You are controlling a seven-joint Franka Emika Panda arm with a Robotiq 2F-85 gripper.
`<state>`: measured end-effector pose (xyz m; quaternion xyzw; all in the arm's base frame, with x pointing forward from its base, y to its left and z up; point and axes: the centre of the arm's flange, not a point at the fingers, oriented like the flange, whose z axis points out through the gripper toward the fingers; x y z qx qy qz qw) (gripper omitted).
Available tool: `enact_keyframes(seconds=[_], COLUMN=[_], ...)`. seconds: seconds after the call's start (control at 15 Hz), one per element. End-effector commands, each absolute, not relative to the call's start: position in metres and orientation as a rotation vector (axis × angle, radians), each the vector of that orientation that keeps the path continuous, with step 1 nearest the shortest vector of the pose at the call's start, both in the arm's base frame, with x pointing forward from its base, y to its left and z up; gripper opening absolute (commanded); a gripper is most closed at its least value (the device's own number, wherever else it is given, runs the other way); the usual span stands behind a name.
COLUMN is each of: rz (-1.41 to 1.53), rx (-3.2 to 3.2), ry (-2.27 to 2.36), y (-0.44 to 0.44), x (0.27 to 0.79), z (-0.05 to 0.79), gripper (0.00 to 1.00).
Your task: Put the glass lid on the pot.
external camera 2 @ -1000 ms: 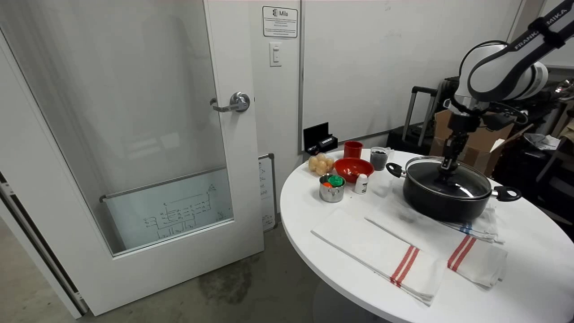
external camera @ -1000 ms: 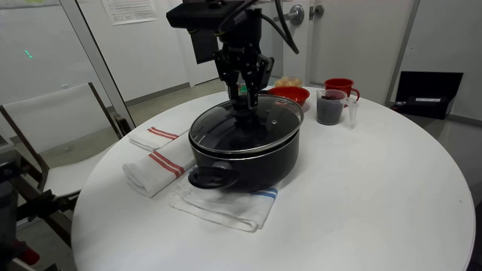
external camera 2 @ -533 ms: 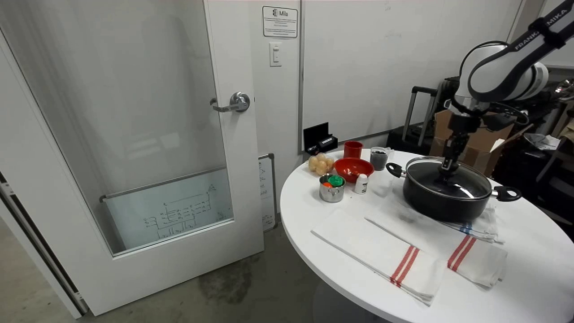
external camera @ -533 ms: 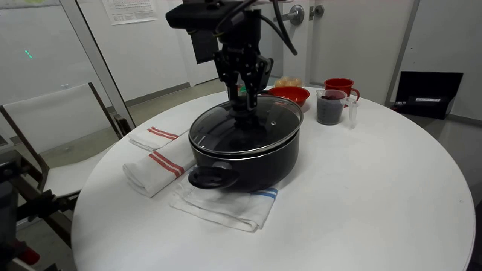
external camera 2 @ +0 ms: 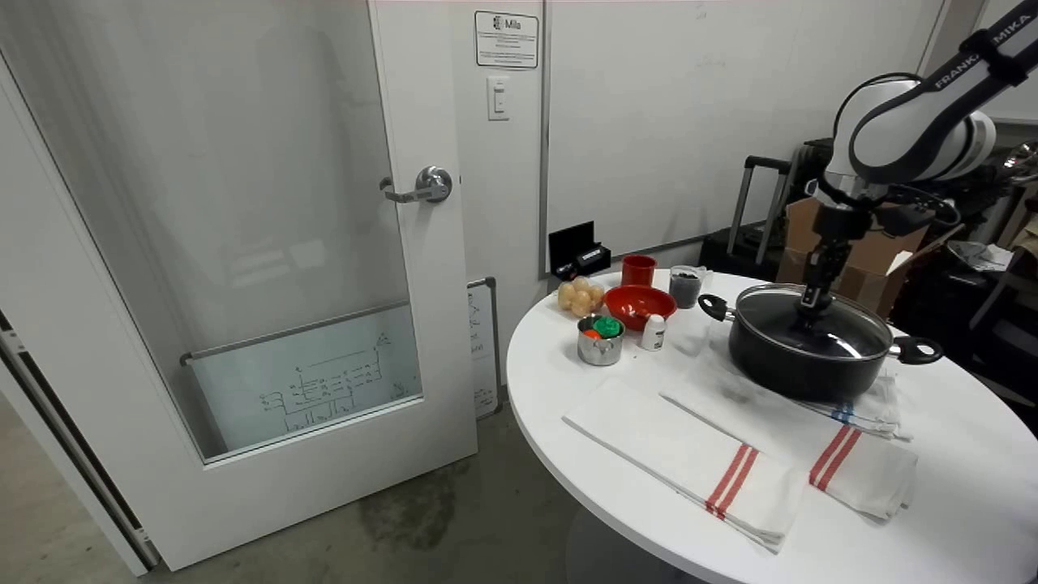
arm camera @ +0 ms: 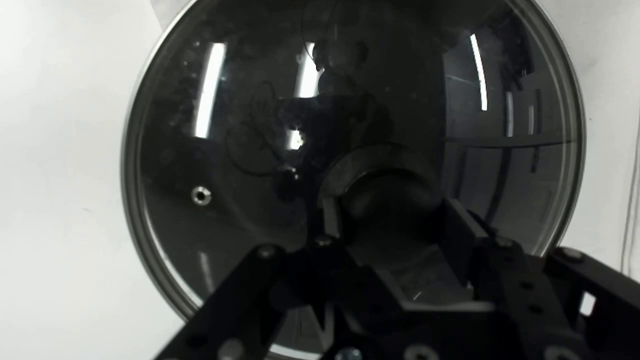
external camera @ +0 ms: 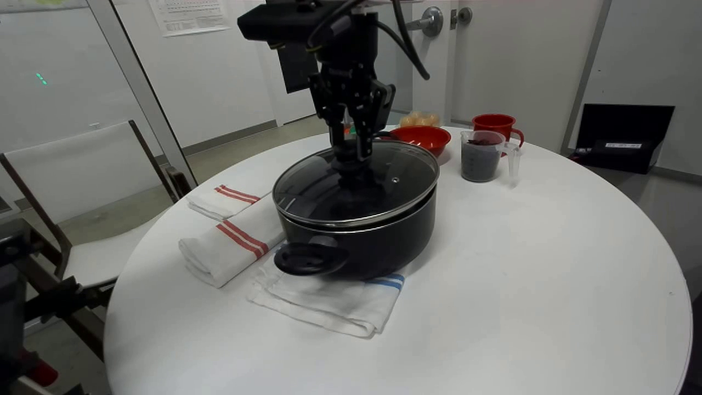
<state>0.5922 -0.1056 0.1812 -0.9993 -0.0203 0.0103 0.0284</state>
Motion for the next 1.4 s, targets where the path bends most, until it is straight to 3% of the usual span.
enact_keyframes(seconds=[0.0,0.67,0.73,0.8,1.0,1.33], rz=[-0.006,0.012,0.013,0.011,0.000,-0.019], rx=[-3.074,-3.065,-3.065,-3.066,-3.068,-3.074], ry=[-0.025,-0.027,-0.028,-0.026,-0.030,-0.042], y=[-0.103,-0.101,-0.100,-0.100,-0.099,-0.096], x=[0.585,0.585,0.585,0.586,0.587,0.588], z=[0.196,0.190,0.191,0.191,0.195,0.203], gripper=[0.25,0.25,0.55,0.76,0.97,1.00])
